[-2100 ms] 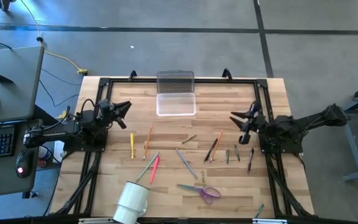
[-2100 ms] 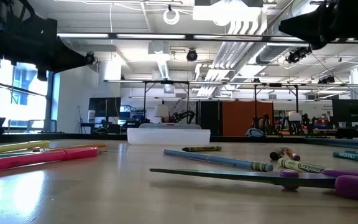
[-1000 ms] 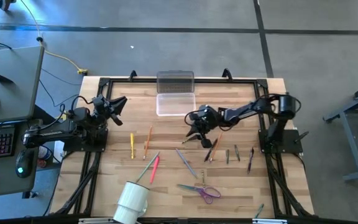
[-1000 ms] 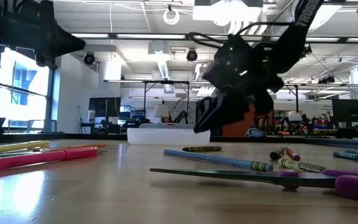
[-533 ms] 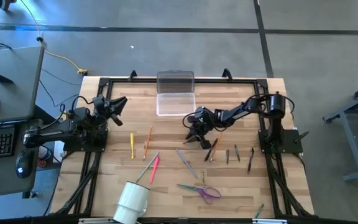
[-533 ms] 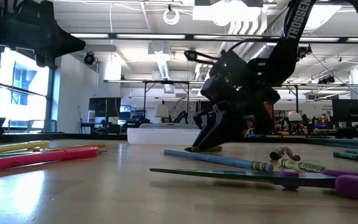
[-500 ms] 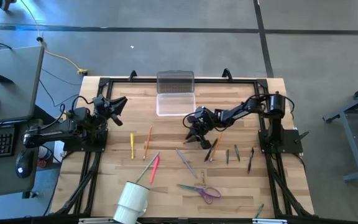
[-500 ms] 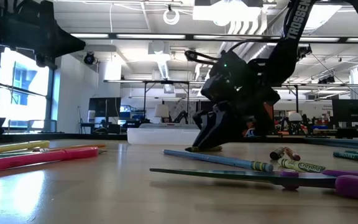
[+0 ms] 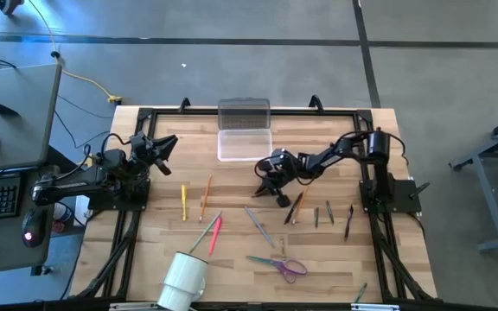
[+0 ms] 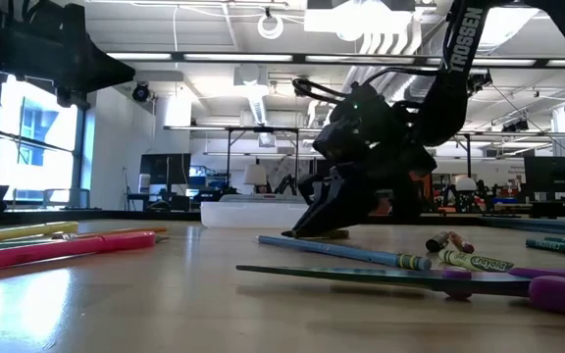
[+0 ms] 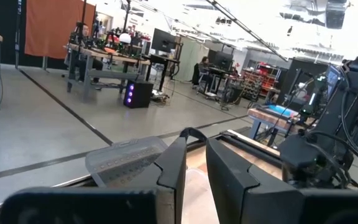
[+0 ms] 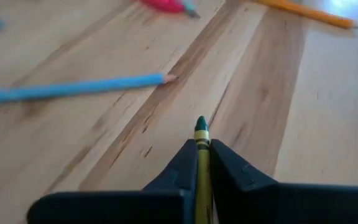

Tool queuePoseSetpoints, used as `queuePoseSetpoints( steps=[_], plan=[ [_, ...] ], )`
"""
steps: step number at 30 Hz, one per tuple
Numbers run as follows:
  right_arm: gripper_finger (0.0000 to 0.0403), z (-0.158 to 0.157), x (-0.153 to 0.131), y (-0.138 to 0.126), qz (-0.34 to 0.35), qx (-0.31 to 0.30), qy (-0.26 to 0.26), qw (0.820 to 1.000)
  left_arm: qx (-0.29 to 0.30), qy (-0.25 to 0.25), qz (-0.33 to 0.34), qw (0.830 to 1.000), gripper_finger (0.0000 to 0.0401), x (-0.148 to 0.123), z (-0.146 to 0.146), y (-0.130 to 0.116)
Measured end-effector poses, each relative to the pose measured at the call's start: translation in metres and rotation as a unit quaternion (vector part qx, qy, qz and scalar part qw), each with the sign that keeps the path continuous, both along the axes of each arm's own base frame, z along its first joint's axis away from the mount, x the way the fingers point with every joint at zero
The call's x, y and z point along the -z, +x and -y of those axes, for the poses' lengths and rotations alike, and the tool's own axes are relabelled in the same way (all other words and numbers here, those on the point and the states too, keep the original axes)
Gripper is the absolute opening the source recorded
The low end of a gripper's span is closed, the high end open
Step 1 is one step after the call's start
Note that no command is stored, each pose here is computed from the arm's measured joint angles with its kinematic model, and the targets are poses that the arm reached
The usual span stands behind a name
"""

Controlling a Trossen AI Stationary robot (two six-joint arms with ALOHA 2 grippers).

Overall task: Pick & place school supplies into a supply box
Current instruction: Put the top green crayon into the supply box

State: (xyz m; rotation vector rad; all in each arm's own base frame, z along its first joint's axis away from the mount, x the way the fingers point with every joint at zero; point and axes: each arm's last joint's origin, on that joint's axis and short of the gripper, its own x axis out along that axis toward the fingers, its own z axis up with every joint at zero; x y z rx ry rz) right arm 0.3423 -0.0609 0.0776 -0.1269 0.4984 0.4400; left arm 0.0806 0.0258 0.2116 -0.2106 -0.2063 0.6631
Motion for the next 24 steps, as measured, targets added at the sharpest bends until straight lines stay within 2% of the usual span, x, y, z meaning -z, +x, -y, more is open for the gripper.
queuePoseSetpoints(
  steps=[3,6,10,13,17,20,24],
  plan=[
    [0.0024,0.002,-0.019,0.009,0.091,0.016,-0.006,0.996,0.000,0.000,0.000,1.000,0.0097,0.000,0.000,0.000],
    [0.0015,0.009,-0.043,0.019,0.180,0.052,-0.059,0.980,0.000,0.000,-0.001,1.000,0.0097,0.000,0.000,0.000],
    [0.0006,0.031,-0.063,0.034,0.195,0.177,-0.116,0.958,0.000,0.000,-0.002,1.000,0.0097,0.000,0.000,0.000],
    [0.0013,0.054,-0.074,0.045,0.147,0.243,-0.144,0.948,0.000,0.000,-0.003,1.000,0.0097,0.001,0.000,0.000],
    [0.0020,0.082,-0.070,0.049,0.026,0.271,-0.144,0.951,0.000,-0.001,-0.007,1.000,0.0097,0.001,0.000,0.000],
    [0.0018,0.094,-0.068,0.049,0.000,0.285,-0.129,0.950,-0.001,-0.001,-0.011,1.000,0.0097,0.002,0.000,0.000],
    [0.0014,0.097,-0.059,0.049,-0.010,0.287,-0.135,0.948,-0.001,-0.001,-0.011,1.000,0.0097,0.002,0.000,0.000]
  ],
)
